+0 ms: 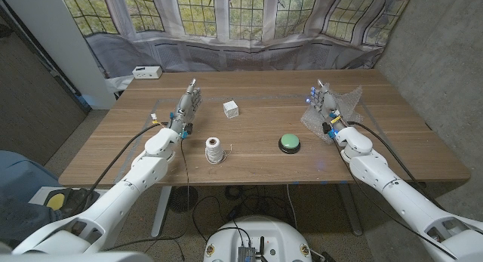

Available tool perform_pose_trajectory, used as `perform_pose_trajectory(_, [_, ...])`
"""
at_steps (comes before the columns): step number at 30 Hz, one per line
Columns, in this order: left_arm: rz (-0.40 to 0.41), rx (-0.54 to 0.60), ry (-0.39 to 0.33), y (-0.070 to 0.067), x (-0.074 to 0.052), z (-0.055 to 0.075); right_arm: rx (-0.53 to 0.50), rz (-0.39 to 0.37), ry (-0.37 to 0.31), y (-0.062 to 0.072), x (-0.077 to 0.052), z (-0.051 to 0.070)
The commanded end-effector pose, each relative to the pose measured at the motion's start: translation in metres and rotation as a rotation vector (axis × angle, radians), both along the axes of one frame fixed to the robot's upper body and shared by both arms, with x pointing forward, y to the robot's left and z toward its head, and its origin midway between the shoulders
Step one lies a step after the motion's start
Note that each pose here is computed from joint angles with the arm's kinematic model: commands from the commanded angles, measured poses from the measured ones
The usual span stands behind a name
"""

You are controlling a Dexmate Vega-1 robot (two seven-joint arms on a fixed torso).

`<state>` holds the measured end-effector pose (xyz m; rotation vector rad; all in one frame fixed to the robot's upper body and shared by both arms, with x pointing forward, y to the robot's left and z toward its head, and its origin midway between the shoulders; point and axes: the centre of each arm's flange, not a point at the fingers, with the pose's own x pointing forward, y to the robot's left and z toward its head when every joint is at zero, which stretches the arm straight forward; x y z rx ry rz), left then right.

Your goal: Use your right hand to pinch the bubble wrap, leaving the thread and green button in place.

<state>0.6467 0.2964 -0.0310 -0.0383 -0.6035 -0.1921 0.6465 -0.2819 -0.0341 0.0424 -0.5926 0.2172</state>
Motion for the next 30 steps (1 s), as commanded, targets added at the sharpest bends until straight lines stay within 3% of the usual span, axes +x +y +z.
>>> perform_pose_trajectory(1, [0.010,0.013,-0.019,0.005,-0.012,-0.004,0.005,-0.018,-0.035,0.002,-0.014,-0.004])
perform_pose_trajectory(7, [0.007,0.013,-0.024,0.004,-0.015,-0.005,0.022,-0.051,-0.068,-0.005,-0.023,-0.004])
perform_pose_trajectory(14, [0.008,0.039,-0.041,-0.001,-0.021,0.004,-0.006,-0.072,-0.099,-0.011,-0.032,0.005])
perform_pose_trajectory(21, [-0.024,0.007,-0.037,-0.010,-0.026,0.007,0.024,-0.059,-0.137,-0.013,-0.037,0.009])
perform_pose_trajectory(30, [0.019,0.077,-0.081,-0.011,-0.022,0.009,-0.033,-0.089,-0.168,-0.021,-0.041,0.016])
